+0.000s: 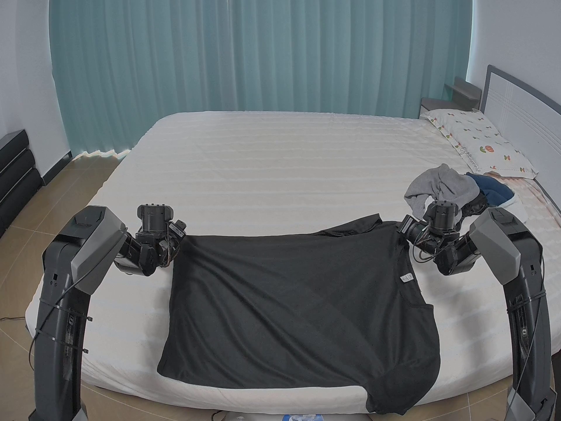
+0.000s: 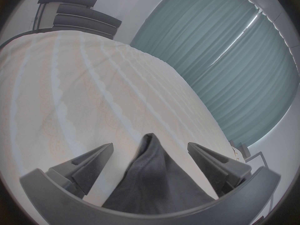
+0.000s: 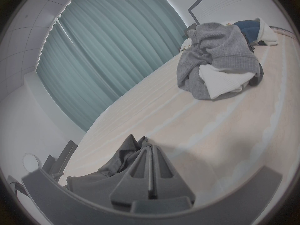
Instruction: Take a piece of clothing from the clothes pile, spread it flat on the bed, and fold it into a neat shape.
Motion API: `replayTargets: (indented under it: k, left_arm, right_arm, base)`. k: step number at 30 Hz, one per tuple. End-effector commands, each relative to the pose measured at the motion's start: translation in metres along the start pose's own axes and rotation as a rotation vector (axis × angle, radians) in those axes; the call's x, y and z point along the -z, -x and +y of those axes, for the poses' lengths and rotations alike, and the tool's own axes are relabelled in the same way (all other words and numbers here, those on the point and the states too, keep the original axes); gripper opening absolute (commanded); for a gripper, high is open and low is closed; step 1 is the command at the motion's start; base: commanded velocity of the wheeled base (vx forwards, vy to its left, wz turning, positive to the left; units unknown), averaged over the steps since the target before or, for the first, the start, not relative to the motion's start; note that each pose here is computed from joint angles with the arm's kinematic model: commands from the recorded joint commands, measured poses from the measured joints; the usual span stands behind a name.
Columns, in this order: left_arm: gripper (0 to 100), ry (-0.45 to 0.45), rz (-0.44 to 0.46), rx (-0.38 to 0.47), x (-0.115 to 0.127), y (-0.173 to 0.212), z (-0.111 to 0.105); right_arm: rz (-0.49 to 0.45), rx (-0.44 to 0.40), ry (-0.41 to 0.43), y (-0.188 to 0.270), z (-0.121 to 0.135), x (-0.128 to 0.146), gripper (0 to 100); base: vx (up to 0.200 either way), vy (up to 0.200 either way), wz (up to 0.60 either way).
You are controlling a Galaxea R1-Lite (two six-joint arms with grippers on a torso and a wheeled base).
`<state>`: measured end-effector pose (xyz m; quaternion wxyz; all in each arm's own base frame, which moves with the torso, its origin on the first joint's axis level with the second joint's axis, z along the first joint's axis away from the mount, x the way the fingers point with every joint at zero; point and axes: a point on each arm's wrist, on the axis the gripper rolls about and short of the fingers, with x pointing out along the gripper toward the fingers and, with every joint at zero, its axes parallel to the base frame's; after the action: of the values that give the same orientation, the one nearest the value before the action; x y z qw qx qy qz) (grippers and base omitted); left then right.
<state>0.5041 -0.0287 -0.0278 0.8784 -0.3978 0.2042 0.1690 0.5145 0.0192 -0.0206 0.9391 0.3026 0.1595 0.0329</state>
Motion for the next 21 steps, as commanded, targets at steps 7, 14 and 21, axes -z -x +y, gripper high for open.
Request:
replayTargets:
  k: [7, 14, 21]
  left_arm:
    - [100, 0.006, 0.008, 0.004, 0.001, -0.003, 0.002]
    - [100, 0.005, 0.012, 0.005, 0.002, -0.003, 0.002]
    - [100, 0.004, 0.013, 0.006, 0.003, -0.002, 0.001]
  right_arm:
    - [-0.032, 0.029, -0.010, 0.003, -0.017, -0.012, 0]
    - [-0.035, 0.025, -0.008, -0.001, -0.018, -0.009, 0]
    - [-0.046, 0.034, -0.007, -0.004, -0.022, -0.008, 0]
  base:
    - [0.000, 0.000, 0.00]
    - [0.000, 0.000, 0.00]
    - [0.000, 0.000, 0.00]
